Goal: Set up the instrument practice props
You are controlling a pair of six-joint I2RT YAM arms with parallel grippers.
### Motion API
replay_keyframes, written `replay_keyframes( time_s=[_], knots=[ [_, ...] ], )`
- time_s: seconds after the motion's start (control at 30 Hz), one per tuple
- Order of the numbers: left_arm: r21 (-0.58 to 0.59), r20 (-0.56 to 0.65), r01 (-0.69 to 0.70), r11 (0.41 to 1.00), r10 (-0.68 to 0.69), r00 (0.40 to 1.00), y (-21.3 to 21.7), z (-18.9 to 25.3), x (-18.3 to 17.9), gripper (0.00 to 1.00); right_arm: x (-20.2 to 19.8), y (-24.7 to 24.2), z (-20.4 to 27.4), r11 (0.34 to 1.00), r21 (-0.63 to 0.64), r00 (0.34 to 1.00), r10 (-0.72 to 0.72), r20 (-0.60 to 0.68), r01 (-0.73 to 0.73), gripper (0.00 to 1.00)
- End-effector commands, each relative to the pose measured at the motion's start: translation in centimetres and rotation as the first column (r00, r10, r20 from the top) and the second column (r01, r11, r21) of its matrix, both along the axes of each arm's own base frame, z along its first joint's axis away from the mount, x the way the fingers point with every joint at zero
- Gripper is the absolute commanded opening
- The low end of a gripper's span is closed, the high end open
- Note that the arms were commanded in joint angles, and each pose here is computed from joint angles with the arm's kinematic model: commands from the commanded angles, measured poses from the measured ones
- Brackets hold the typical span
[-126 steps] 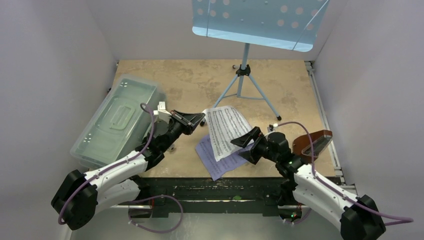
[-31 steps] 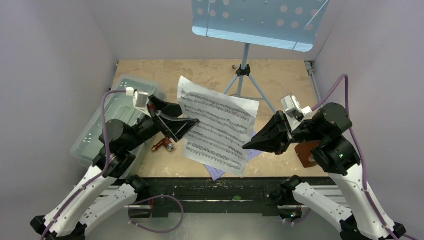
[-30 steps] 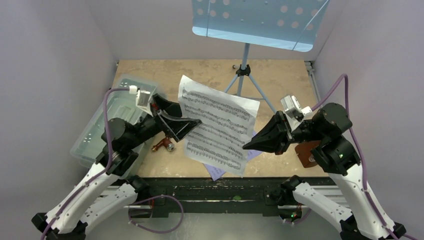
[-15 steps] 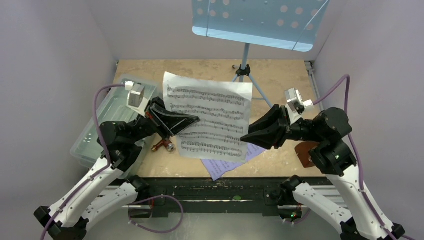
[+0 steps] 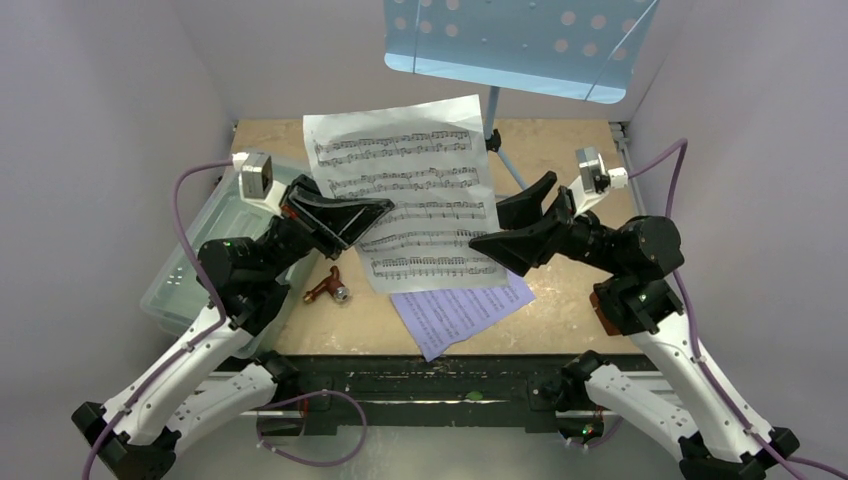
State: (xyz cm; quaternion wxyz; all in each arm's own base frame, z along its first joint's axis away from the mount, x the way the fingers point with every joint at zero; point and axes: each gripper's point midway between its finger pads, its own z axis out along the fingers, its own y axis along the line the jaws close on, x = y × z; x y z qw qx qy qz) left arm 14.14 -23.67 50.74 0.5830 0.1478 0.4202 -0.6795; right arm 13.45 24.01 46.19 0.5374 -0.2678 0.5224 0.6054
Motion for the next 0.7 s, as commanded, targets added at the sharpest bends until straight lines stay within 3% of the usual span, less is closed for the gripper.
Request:
replay_keyframes(
  time_s=[0.0,0.1,0.2,0.27,0.33,0.47,0.57,0.67],
  knots=[
    [-0.076,0.023,0.016,0.997,-0.015,1.000,0.7,2.4,-0.5,0.00,0.1,-0.5,2.4,0.994,0.107,0.999,-0.023,0.029,0.020,0.63],
    [-0.077,-0.015,0.000,0.997,-0.001,1.000,0.6,2.1,0.2,0.00,0.4,-0.2,2.9,0.994,0.110,0.999,-0.024,0.029,0.020,0.58],
    [-0.028,-0.066,-0.058,0.998,0.056,0.996,0.2,1.7,1.8,0.00,1.4,-0.2,3.4,0.991,0.123,0.998,-0.057,0.024,0.053,0.41],
    [0.091,-0.163,-0.098,0.991,0.112,0.980,-1.2,0.0,4.4,0.14,2.1,-0.2,3.8,0.987,0.143,0.997,-0.077,0.001,0.076,0.21],
    [0.247,-0.238,-0.175,0.953,0.234,0.942,-1.6,-1.3,7.2,0.37,4.2,-0.8,4.7,0.972,0.147,0.982,-0.182,-0.042,0.186,0.00],
    [0.506,-0.247,-0.304,0.807,0.473,0.846,-0.9,-3.7,11.7,0.73,8.5,-3.1,7.4,0.885,0.135,0.895,-0.443,-0.057,0.446,0.00],
    [0.599,-0.195,-0.347,0.721,0.553,0.810,-0.4,-3.6,14.4,0.86,10.5,-4.1,9.8,0.833,0.141,0.841,-0.540,-0.007,0.536,0.00],
    [0.610,-0.175,-0.378,0.697,0.583,0.793,0.8,-2.2,17.2,0.96,11.9,-4.9,12.7,0.783,0.146,0.784,-0.617,0.069,0.604,0.00]
  ],
)
